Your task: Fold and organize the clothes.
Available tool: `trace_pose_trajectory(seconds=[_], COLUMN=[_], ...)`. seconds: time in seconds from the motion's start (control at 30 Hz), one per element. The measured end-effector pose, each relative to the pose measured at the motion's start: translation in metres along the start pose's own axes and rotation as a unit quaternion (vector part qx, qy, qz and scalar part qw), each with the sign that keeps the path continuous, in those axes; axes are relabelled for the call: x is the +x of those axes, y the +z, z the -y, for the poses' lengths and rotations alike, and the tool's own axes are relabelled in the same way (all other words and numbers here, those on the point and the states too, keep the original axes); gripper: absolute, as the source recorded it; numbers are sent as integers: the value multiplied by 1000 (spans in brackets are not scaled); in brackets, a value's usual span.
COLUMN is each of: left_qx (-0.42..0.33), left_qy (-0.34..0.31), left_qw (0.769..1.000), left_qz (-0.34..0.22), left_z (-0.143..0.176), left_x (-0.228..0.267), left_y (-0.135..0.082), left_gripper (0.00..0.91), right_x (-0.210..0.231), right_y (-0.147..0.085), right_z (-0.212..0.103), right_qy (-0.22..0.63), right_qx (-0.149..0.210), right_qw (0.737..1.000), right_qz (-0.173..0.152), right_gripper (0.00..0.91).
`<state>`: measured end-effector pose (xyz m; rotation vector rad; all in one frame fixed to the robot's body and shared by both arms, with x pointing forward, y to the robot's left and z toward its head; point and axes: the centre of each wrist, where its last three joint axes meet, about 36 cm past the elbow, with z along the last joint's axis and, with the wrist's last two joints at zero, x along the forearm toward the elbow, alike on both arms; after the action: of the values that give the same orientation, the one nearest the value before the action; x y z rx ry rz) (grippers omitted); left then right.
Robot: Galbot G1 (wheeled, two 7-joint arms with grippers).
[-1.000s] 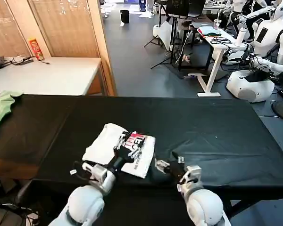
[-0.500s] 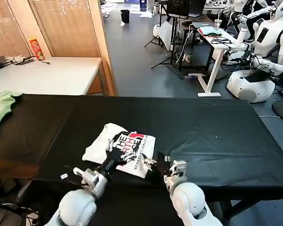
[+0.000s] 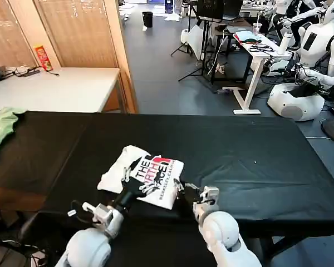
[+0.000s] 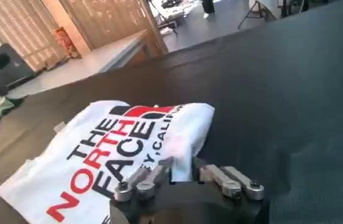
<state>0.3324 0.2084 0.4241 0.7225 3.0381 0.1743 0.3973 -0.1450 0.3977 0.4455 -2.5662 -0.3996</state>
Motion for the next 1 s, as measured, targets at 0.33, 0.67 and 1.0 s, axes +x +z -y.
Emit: trace_pose_trajectory(seconds=[0.33,0.67,1.0], left_qx=[3,16,25], left_qy=[-12,-31,-88], left_qw=[1000,999,996], left_qz=[0,15,-24], left_z=[-2,-12,-18], left_x=[6,13,27], left_y=[11,24,26], left_gripper=[878,878,878], right_x=[-6,31,88], right_y=[-45,-51,-8], right_z=[51,64,61], right_qy=[5,18,96], right_qx=[9,114,193], right_qw=[1000,993,969], right_qz=[-4,26,122], right_gripper=[878,878,878])
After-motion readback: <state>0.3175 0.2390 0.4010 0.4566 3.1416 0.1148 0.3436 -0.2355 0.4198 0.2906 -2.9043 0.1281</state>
